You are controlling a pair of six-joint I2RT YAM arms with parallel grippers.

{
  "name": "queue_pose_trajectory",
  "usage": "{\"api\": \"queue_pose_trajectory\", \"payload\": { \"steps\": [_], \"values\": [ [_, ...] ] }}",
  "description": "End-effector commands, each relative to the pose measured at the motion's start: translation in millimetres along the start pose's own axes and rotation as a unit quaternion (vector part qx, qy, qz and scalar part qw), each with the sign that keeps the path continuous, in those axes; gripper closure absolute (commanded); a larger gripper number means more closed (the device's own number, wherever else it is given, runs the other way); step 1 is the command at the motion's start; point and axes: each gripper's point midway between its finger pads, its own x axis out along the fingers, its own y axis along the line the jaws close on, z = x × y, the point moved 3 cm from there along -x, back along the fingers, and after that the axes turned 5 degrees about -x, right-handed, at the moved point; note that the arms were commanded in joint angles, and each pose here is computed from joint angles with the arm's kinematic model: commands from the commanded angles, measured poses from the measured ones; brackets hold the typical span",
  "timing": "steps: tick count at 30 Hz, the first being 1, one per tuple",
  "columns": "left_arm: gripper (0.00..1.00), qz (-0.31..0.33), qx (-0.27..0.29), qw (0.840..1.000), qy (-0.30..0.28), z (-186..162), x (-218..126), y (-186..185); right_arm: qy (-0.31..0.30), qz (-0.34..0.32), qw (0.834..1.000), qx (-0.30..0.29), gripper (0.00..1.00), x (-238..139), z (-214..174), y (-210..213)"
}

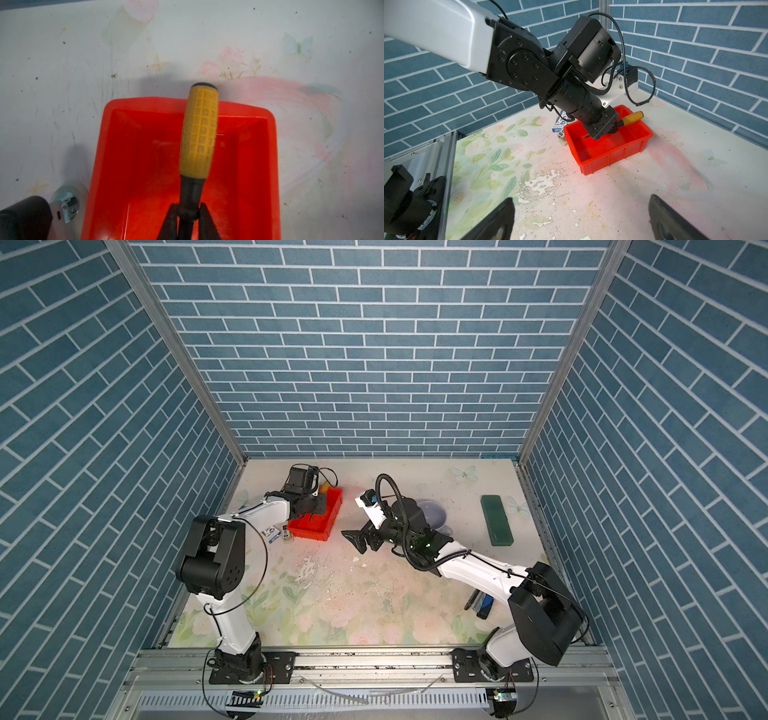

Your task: Put the screwdriver in the bin

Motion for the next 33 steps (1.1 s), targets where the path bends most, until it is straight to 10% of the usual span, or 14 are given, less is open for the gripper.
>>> {"api": "queue_pose_trajectory", "payload": {
  "steps": [1,11,16,25,33],
  "values": [
    [1.00,0.005,-0.020,1.000,0.021,-3.3,4.5,4.3,-0.010,-0.012,0.999,-0.031,0.01,2.7,15.5,-2.5],
    [0.97,0.012,-0.025,0.999,0.043,-10.5,11.5,7.2,-0.009,-0.029,0.999,-0.031,0.01,2.3,15.7,-7.1],
    [0.78,0.011,-0.027,0.999,0.030,-3.6,1.5,7.2,-0.011,-0.032,0.999,-0.033,0.01,2.3,17.7,-7.8],
    [0.99,0.007,-0.028,0.999,0.014,0.4,-19.0,7.0,-0.014,-0.039,0.999,-0.031,0.01,1.2,18.8,-10.0],
    [0.90,0.008,-0.036,0.999,0.010,-5.6,-28.8,8.9,-0.013,-0.044,0.999,-0.029,0.01,-0.3,16.7,-10.9]
  ]
}}
